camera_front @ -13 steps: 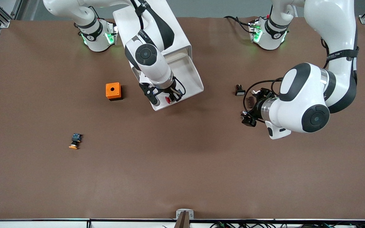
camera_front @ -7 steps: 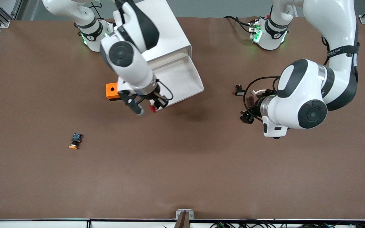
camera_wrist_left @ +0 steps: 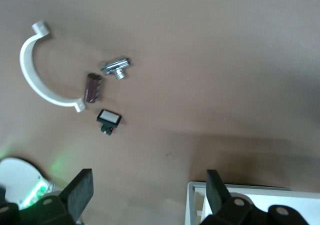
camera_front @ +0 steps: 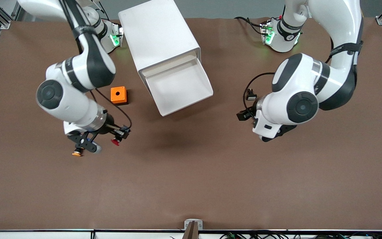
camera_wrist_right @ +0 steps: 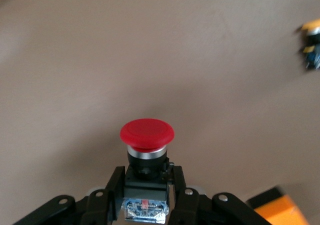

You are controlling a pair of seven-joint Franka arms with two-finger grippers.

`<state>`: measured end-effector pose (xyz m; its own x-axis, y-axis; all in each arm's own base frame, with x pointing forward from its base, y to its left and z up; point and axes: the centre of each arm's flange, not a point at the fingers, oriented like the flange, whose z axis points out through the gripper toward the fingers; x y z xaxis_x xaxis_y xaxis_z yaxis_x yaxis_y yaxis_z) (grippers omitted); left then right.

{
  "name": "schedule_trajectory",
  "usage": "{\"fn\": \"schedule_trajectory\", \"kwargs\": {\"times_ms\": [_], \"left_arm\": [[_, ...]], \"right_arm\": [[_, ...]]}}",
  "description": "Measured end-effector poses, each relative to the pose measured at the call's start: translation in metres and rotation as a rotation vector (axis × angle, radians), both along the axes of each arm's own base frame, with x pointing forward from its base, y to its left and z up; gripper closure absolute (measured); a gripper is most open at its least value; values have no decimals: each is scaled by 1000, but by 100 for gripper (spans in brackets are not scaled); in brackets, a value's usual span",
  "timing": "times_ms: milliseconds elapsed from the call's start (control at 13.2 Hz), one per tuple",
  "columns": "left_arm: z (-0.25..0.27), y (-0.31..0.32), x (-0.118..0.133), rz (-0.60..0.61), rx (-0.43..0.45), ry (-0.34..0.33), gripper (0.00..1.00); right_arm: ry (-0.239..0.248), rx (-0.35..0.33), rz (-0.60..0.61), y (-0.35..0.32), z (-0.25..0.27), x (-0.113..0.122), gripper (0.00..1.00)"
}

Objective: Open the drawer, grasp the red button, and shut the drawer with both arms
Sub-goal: 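Carry the red button out with the right gripper while the left gripper reaches the drawer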

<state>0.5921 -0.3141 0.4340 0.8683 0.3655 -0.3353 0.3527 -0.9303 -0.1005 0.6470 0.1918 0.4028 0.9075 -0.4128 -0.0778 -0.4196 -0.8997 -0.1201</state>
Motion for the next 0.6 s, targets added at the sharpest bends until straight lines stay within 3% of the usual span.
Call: {"fn": "schedule_trajectory", "kwargs": {"times_ms": [378,604], "left_arm": [[-25,-72,-30,-149,-15,-126,0],[-51,-125,-60,-235,-32,-146,0]], "right_arm": [[27,-13,170,-94,-93,32,57],[37,-14,228,-126,-136,36,57]]}}
